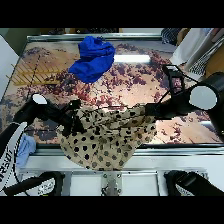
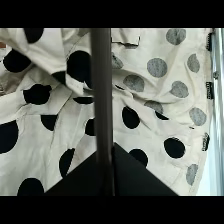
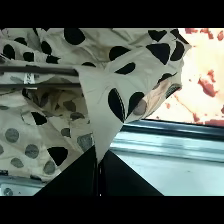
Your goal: Fold the clothes and pants, and hang the long-sleeved shirts on hangers.
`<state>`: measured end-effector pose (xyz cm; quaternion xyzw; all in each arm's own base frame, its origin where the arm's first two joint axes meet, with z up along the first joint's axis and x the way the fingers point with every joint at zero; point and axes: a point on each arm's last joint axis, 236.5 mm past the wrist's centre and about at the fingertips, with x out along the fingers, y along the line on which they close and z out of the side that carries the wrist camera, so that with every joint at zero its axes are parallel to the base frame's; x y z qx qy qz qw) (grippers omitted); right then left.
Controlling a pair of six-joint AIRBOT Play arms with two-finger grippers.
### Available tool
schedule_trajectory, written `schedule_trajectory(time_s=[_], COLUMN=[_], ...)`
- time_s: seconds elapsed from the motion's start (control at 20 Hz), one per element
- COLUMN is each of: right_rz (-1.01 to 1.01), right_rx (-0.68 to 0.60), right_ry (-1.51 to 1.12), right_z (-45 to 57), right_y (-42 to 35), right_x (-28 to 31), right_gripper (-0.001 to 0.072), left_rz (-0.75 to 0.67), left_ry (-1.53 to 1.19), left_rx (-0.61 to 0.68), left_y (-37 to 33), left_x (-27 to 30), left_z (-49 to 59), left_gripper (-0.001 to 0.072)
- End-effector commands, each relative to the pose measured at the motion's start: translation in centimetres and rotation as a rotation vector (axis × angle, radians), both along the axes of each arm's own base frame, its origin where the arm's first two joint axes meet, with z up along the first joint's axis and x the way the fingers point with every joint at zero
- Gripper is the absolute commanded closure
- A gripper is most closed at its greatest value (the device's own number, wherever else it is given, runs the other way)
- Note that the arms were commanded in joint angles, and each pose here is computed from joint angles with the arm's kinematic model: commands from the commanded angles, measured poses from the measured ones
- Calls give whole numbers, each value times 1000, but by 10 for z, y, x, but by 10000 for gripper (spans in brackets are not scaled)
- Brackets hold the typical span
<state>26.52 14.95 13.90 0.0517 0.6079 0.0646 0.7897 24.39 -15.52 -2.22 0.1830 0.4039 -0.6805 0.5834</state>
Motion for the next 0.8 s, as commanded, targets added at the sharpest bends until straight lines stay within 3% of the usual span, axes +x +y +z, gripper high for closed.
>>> schedule_trajectory(time_s=[0.0,0.75], right_rz=[-19,185], right_rx=[-17,102], right_ry=[-86,-158], right_z=[6,13], right_y=[-5,73], right_x=[19,8], right_gripper=[700,699], left_rz=[-30,-33], left_ry=[-3,-21], left_rx=[-12,-13], left_y=[0,0], left_x=[-4,-1], left_z=[1,0], left_gripper=[699,699])
